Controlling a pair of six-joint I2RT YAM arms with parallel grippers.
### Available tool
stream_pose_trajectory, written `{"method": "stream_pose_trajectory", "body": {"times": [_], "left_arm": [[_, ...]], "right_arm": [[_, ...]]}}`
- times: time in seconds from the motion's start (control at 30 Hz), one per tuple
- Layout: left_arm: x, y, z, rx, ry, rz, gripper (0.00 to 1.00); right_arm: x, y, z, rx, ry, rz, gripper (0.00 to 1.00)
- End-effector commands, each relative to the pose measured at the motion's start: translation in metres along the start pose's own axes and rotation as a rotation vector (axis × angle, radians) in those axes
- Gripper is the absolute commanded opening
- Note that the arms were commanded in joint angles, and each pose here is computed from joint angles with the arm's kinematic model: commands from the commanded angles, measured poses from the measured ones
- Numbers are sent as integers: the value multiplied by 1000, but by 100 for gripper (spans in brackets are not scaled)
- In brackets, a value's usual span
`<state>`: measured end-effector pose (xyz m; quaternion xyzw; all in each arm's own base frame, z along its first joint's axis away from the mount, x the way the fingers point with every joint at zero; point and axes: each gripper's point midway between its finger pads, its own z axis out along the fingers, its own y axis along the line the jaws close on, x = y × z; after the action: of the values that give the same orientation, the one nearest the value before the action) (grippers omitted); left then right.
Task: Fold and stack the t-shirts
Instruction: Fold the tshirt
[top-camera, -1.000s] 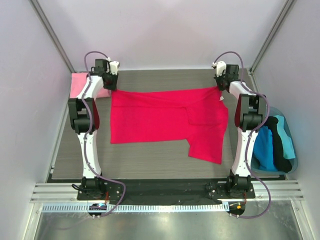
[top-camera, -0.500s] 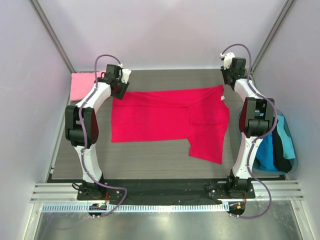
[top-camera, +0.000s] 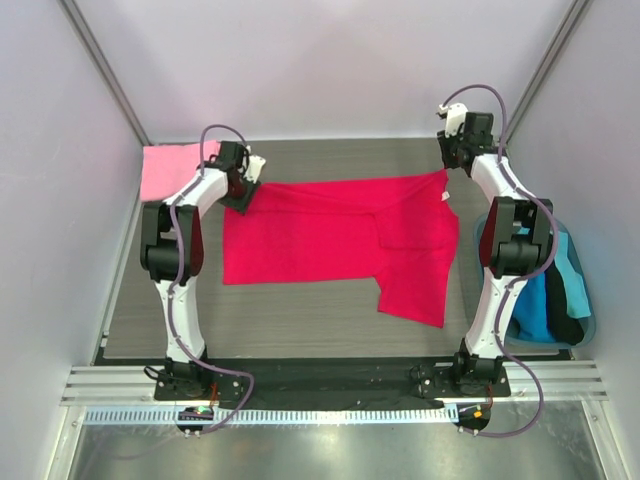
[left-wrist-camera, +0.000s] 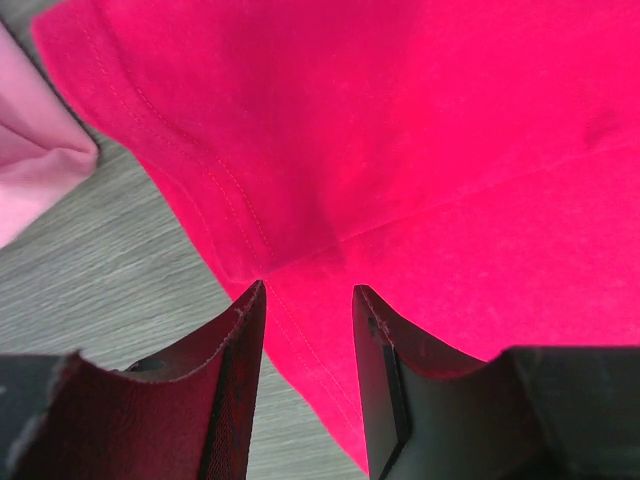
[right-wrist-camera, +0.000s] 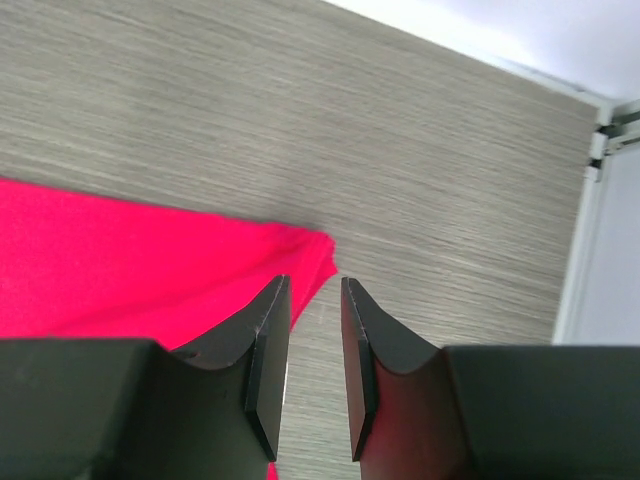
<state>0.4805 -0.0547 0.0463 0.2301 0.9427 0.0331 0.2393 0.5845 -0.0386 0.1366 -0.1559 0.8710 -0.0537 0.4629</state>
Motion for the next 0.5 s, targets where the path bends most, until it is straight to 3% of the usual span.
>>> {"method": "stream_pose_trajectory", "body": {"times": [0.0,0.47], "left_arm": [[-9,13,-1,-18,-21,-16,41],[-7,23,20,-34,-2,-19,39]], "right_arm": [[-14,6,3,-38,-27,5,33],[-3,24,6,-93,2,-12,33]]}}
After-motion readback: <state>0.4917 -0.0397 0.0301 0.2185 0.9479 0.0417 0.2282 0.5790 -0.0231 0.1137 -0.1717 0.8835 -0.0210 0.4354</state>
